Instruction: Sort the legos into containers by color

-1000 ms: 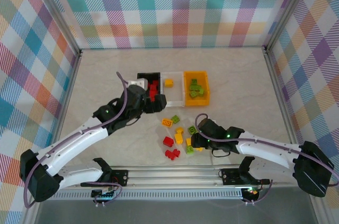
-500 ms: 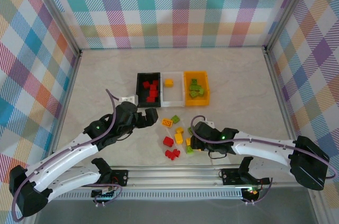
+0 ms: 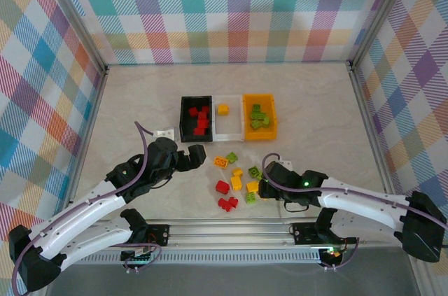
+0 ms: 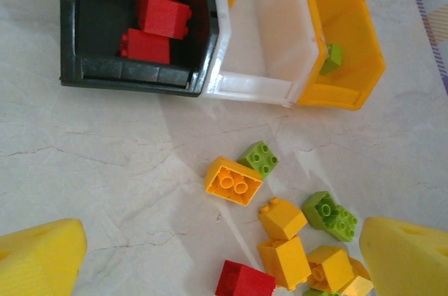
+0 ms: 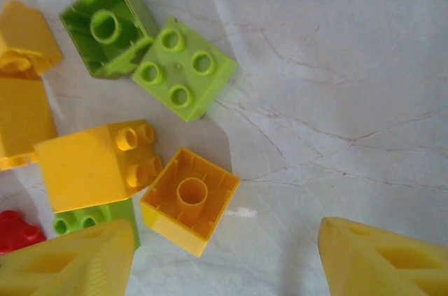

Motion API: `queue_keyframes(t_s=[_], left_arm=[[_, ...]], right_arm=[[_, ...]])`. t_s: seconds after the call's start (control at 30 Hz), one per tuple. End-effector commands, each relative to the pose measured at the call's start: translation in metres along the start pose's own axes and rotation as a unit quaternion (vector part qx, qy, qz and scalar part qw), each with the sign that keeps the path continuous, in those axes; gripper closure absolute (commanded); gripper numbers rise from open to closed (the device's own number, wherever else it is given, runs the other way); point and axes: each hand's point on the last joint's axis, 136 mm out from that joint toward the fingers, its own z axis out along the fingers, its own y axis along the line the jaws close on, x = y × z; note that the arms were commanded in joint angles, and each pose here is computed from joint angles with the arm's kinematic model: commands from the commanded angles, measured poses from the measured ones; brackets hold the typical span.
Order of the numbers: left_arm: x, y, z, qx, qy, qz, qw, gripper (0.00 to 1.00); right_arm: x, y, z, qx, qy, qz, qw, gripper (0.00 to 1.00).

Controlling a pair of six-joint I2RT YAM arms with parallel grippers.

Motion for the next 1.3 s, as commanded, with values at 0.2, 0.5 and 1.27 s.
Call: queue_keyframes(t_s=[0.2, 0.5, 1.27], left_arm=[[0.006, 0.013, 0.003, -0.025, -0.001, 0.003, 1.0, 0.0], [0.01, 0.018, 0.006, -0.036, 0.003, 0.006, 0.999, 0.0], [0.029, 0.022, 0.01, -0.026, 0.036, 0.028, 0.999, 0.02]], right_arm=[[0.0, 0.014, 0.018, -0.003, 0.006, -0.012, 1.0, 0.28], [0.011, 0.006, 0.033, 0.037, 0.039, -0.013, 0.998, 0.34], [-0.172, 0.115, -0.016, -0.075, -0.102, -0.071, 0.989, 0.7]])
